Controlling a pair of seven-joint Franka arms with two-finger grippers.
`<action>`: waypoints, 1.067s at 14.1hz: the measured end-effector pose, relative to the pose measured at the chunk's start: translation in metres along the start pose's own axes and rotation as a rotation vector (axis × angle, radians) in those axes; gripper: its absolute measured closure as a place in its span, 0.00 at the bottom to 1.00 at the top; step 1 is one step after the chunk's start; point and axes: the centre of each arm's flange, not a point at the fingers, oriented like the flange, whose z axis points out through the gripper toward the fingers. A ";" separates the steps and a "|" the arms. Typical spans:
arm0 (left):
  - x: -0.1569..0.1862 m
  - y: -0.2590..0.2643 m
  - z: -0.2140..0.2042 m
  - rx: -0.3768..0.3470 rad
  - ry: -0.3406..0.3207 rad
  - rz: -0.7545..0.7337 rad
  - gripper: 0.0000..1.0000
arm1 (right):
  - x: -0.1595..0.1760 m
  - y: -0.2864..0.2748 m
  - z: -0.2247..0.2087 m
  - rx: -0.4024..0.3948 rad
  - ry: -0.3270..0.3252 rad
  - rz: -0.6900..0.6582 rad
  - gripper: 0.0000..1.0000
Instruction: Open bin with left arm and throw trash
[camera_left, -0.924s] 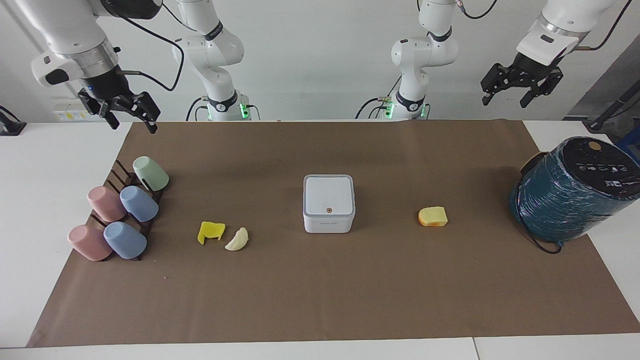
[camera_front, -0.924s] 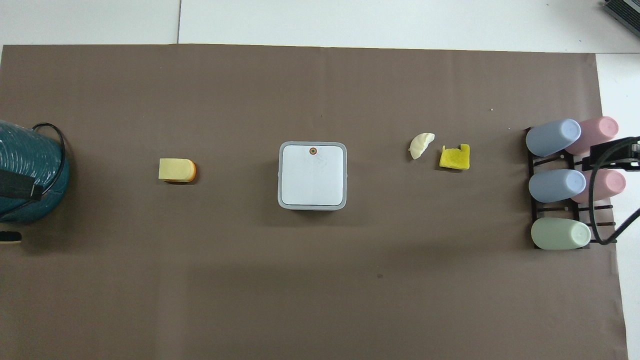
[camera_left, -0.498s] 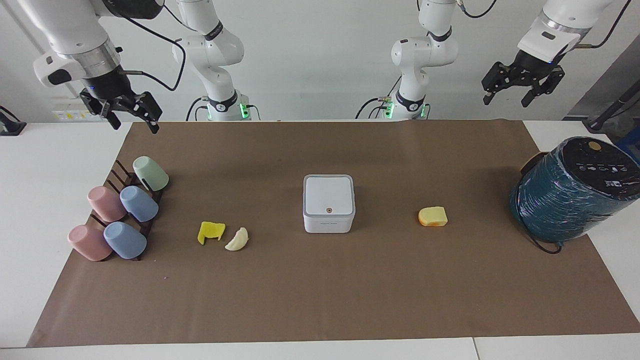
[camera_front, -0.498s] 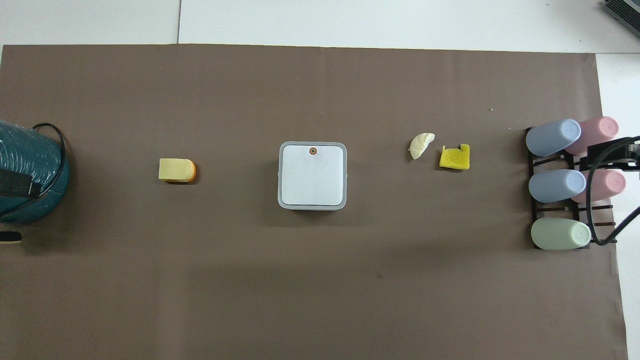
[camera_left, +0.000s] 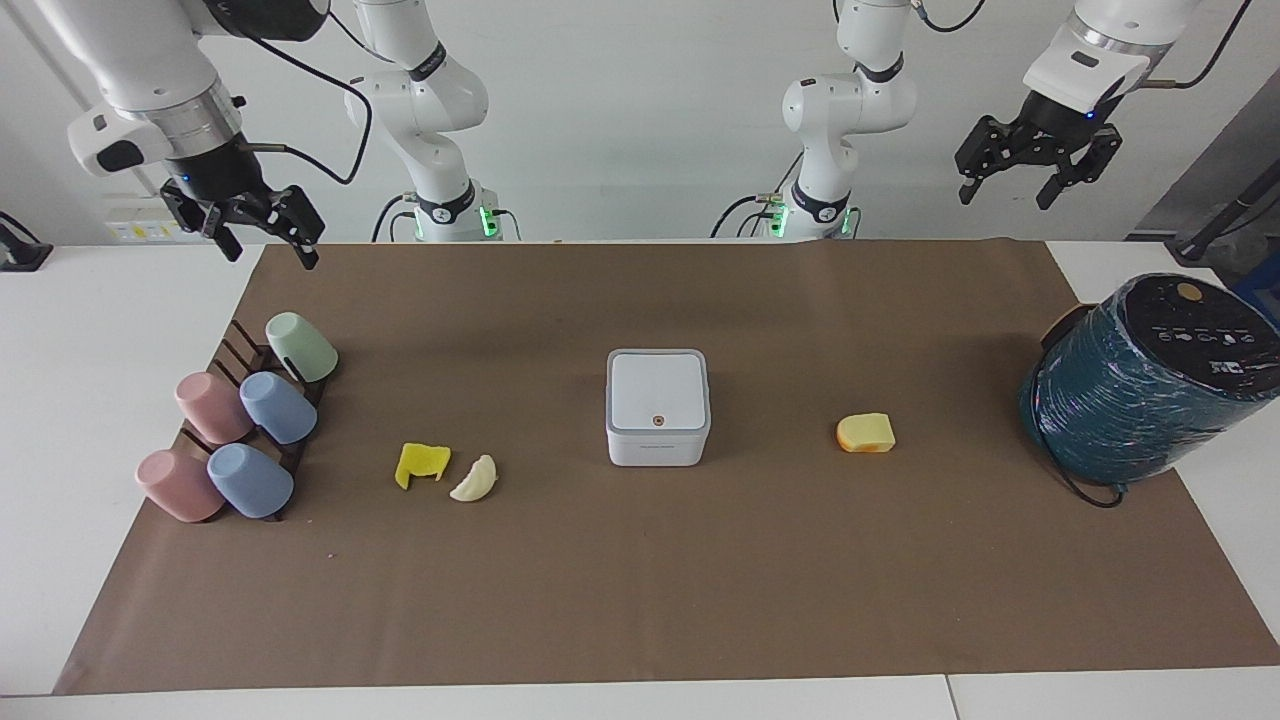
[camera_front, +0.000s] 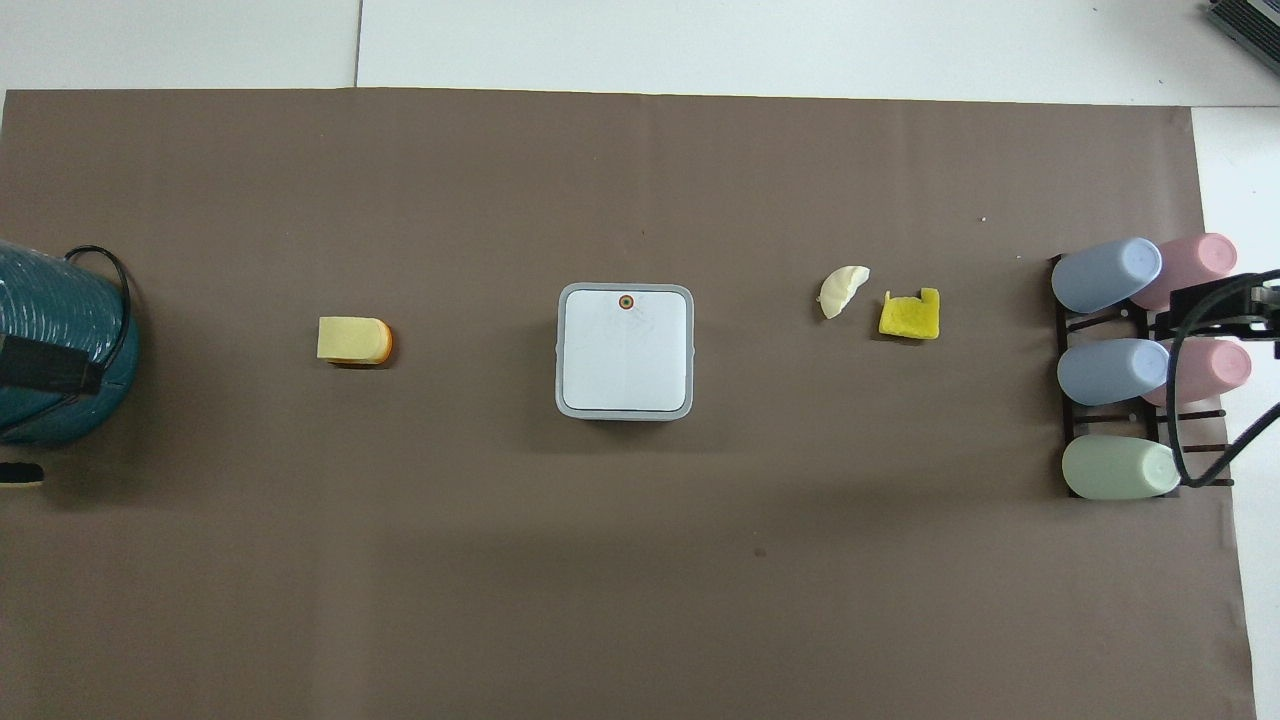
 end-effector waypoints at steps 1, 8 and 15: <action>0.002 0.010 -0.001 0.002 0.011 0.018 0.04 | 0.000 0.000 0.001 0.000 -0.002 0.000 0.00; 0.019 0.108 0.022 0.002 0.080 0.196 0.89 | 0.009 -0.009 0.024 0.006 0.048 -0.019 0.00; 0.048 0.204 0.096 -0.043 0.168 0.201 0.99 | 0.049 -0.074 0.141 0.014 0.171 -0.118 0.00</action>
